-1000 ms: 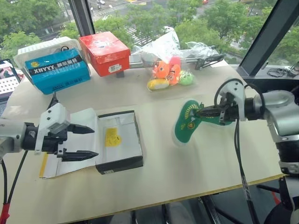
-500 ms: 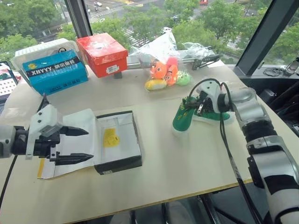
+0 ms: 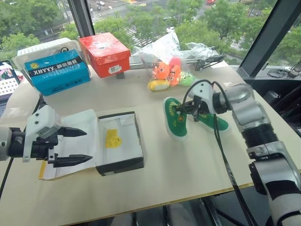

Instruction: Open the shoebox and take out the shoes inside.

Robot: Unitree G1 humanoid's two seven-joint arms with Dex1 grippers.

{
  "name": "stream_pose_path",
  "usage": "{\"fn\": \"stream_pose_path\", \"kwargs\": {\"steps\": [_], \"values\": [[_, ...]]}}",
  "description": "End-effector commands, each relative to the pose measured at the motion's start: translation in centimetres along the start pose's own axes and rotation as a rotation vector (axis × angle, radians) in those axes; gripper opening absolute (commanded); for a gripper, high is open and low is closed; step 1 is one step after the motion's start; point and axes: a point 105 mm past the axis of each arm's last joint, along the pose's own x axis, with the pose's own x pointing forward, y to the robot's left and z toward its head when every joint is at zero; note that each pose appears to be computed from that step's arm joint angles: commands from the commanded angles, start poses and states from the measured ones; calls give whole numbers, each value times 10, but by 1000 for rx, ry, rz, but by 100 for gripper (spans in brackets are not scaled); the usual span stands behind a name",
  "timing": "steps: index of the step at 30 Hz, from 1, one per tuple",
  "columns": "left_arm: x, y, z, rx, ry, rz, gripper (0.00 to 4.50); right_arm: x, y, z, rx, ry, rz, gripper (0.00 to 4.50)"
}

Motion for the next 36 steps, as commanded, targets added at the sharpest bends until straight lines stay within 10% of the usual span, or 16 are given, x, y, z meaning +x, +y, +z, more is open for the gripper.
{"fn": "stream_pose_path", "kwargs": {"steps": [1,14,20,23,28,36], "values": [[-3,-1,8,35,-10,9,450,-5,-15,0,43,-43,-62,32],[-10,23,11,-26,-180,159,450,-55,-4,83,44,-408,0,447],[-51,70,13,-225,-661,598,450,-79,42,84,316,-584,155,447],[-98,85,2,-347,-921,956,450,-66,45,55,413,-542,-28,447],[-90,71,-35,-389,-765,1204,450,-54,38,14,398,-488,-501,447],[-136,44,-103,-420,-601,1480,450,-69,84,-71,355,-276,-779,447]]}}
